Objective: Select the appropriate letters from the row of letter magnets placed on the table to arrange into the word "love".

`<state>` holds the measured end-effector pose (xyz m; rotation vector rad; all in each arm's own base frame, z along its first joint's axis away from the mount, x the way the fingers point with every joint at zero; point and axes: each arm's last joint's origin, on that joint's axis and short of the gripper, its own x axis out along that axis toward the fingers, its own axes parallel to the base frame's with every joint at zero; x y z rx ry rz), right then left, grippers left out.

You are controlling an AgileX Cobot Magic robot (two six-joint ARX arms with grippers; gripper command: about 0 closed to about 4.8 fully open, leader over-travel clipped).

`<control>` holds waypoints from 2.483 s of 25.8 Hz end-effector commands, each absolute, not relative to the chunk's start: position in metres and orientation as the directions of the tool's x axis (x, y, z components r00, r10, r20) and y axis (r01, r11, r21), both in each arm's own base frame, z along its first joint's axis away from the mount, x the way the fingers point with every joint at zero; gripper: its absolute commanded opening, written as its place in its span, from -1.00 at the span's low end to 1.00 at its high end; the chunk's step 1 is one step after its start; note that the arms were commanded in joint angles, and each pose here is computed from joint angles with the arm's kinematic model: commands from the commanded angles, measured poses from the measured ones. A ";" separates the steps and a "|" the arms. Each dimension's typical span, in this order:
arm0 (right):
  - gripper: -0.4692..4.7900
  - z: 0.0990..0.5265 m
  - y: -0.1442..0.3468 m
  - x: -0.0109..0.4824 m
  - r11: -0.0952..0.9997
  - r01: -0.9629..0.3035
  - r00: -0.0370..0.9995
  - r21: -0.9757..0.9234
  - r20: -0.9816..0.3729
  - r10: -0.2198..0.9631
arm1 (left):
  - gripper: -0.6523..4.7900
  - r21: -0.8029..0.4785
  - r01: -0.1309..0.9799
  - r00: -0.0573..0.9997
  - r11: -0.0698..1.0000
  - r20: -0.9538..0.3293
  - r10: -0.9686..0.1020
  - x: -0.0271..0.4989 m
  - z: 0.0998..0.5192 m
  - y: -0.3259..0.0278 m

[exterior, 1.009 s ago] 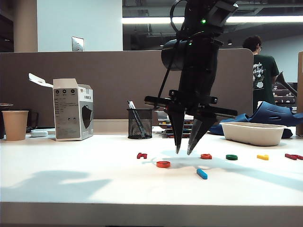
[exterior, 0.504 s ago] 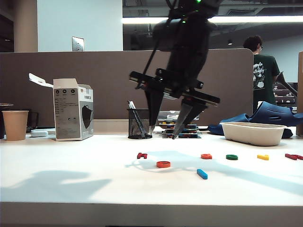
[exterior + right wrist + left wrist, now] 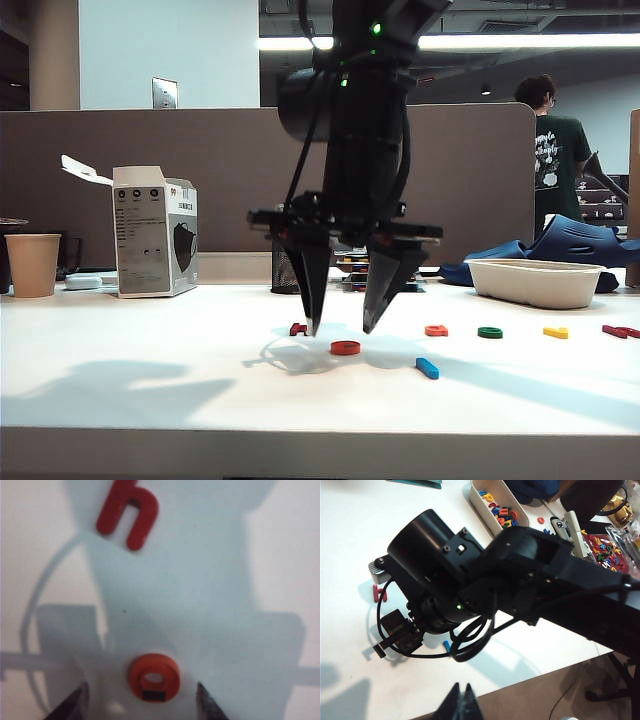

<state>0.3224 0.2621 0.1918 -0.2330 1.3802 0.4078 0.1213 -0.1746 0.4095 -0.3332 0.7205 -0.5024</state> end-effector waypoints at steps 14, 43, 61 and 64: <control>0.17 0.177 0.268 0.323 0.905 -0.422 0.116 0.059 -0.986 0.119 | -0.78 -0.445 0.318 0.641 0.837 -0.549 -0.536 0.121 0.410 -0.173; -0.47 0.162 0.278 0.315 0.893 -0.448 0.071 0.045 -0.994 0.086 | -0.78 -0.445 0.319 0.642 0.837 -0.549 -0.536 0.121 0.410 -0.173; -0.47 0.192 0.267 0.320 0.910 -0.413 0.218 -0.042 -0.974 0.054 | -0.78 -0.446 0.319 0.640 0.836 -0.549 -0.538 0.121 0.410 -0.173; -0.47 0.202 0.261 0.321 0.915 -0.401 0.238 -0.037 -0.969 0.065 | -0.78 -0.446 0.320 0.640 0.836 -0.549 -0.538 0.121 0.410 -0.173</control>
